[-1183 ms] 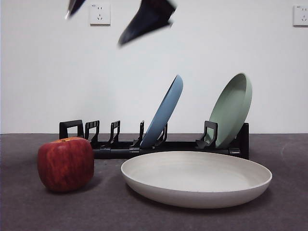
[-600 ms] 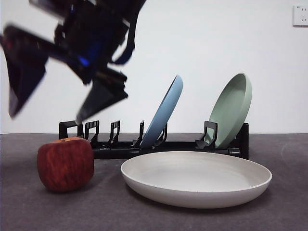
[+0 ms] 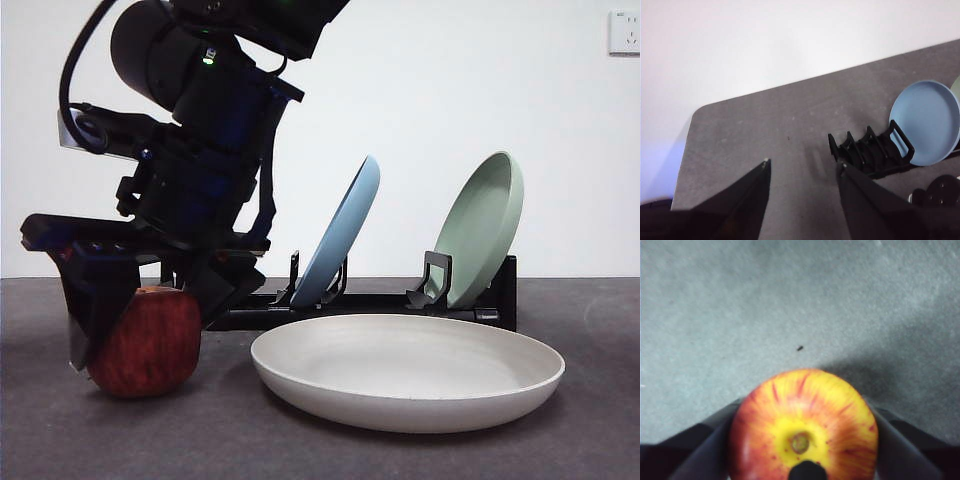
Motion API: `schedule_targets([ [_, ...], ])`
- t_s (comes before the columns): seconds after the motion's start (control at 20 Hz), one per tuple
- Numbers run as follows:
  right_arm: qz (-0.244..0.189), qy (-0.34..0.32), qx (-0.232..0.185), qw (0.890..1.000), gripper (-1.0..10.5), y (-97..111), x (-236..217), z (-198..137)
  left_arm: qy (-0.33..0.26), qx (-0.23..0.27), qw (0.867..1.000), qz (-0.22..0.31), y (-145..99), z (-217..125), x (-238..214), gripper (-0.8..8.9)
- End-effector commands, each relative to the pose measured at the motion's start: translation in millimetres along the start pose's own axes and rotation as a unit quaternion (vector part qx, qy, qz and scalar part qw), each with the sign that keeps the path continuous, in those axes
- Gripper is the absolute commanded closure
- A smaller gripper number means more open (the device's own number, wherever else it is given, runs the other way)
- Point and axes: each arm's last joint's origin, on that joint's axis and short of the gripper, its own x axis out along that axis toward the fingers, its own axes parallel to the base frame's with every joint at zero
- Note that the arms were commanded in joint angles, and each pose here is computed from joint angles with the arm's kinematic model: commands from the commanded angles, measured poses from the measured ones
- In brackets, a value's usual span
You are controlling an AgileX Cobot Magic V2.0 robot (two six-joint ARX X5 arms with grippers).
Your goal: Take the yellow plate from the plate rack,put the plate on the table,take the apple from the table,put the apple in the plate
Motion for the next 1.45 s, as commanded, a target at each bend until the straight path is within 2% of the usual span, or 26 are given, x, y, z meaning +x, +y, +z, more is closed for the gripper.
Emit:
schedule_targets([
  [0.05, 0.001, 0.001, -0.001, 1.000, 9.6, 1, 3, 0, 0.002, 0.001, 1.000, -0.001, 0, -1, -1, 5.93],
  [0.25, -0.005, -0.012, 0.003, 1.000, 9.6, -5, -10, 4, 0.001, 0.001, 1.000, -0.005, 0, -1, -1, 5.93],
  [0.45, -0.016, -0.028, 0.016, 0.999, 9.6, -17, -61, 10, 0.000, 0.002, 1.000, -0.008, -1, 1, 3, 5.93],
  [0.55, -0.024, -0.029, 0.028, 0.999, 9.6, -26, -92, 8, 0.002, 0.007, 1.000, -0.031, -5, 4, 9, 5.93],
  [0.85, -0.052, -0.004, 0.080, 0.995, 9.6, -55, -174, -17, 0.025, 0.027, 0.995, -0.091, -19, 12, 37, 5.93],
  [1.0, -0.062, 0.032, 0.123, 0.990, 9.6, -67, -200, -35, 0.030, 0.028, 0.992, -0.120, -26, 16, 50, 5.94],
  [1.1, -0.066, 0.062, 0.153, 0.984, 9.6, -73, -203, -44, 0.023, 0.035, 0.989, -0.141, -29, 18, 55, 5.98],
  [1.2, -0.067, 0.070, 0.161, 0.982, 9.6, -76, -196, -50, 0.021, 0.035, 0.987, -0.156, -31, 19, 56, 5.98],
  [1.45, -0.073, 0.030, 0.196, 0.977, 9.6, -79, -147, -72, 0.025, 0.036, 0.985, -0.166, -32, 18, 55, 5.98],
])
